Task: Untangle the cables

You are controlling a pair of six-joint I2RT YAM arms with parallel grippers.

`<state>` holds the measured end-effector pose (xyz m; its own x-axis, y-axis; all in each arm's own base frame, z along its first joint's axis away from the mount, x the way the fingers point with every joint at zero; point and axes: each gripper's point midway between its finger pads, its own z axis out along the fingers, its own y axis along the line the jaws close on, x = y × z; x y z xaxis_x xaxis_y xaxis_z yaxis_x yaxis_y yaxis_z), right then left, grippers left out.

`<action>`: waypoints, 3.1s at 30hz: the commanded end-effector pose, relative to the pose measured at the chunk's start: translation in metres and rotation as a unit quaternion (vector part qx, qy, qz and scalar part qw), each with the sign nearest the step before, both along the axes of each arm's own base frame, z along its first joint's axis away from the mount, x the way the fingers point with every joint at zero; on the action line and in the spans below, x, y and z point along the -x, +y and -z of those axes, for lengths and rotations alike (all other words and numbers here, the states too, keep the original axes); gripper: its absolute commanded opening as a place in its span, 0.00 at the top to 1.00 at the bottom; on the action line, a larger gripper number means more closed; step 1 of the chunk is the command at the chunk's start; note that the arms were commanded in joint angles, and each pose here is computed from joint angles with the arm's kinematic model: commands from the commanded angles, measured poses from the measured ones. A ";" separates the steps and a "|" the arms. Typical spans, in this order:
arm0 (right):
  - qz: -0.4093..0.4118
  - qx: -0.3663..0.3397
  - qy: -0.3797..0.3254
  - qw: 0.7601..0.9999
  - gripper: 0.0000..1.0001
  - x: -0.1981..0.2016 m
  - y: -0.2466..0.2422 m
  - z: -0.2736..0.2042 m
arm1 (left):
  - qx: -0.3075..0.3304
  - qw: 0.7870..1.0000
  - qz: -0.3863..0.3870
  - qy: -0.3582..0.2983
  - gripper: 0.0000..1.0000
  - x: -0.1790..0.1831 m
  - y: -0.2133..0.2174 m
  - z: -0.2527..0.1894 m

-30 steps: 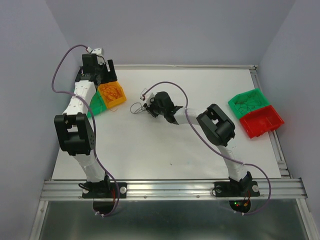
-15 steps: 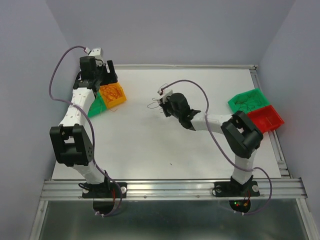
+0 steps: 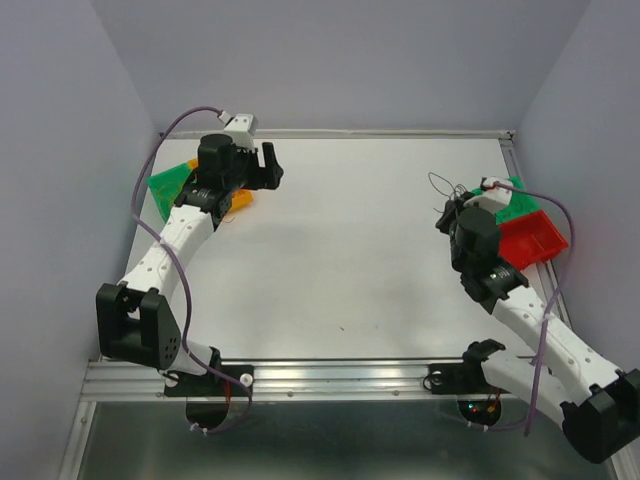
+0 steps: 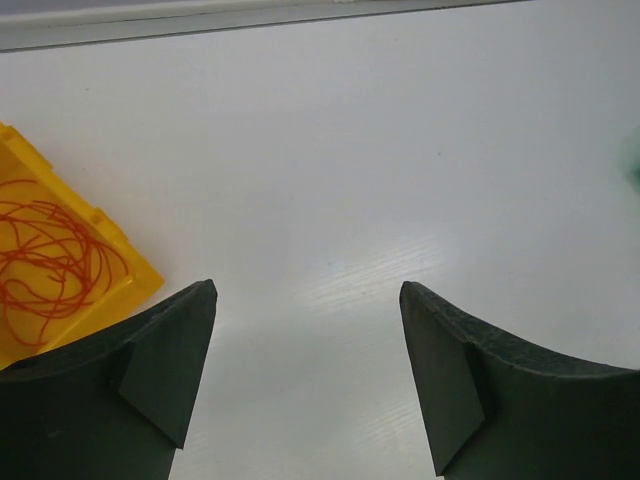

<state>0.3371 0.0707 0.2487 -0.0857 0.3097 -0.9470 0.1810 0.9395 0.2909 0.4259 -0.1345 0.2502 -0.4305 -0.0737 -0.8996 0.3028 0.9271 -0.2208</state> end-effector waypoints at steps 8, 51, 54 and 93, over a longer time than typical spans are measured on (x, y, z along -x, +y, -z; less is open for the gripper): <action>0.246 -0.015 0.134 0.960 0.99 0.052 -0.141 0.060 | 0.018 0.997 0.068 -0.043 0.14 0.023 -0.025 -0.015; 0.294 -0.176 0.204 0.917 0.87 -0.017 -0.243 0.150 | 0.010 0.996 0.073 -0.043 0.14 0.038 -0.036 -0.005; 0.292 -0.162 0.184 0.924 0.68 -0.021 -0.247 0.127 | 0.009 0.996 0.075 -0.043 0.14 0.038 -0.038 -0.005; -0.079 -0.108 -0.109 0.985 0.00 0.080 -0.077 0.019 | 0.000 0.955 -0.180 -0.236 0.01 0.086 0.070 -0.036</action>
<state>0.2584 -0.0167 0.2140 -0.0071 0.5094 -0.8605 0.0435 0.8599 0.5087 0.3508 -0.0938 0.2437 -0.1419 -0.0634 -0.9878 0.1463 0.9857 -0.0842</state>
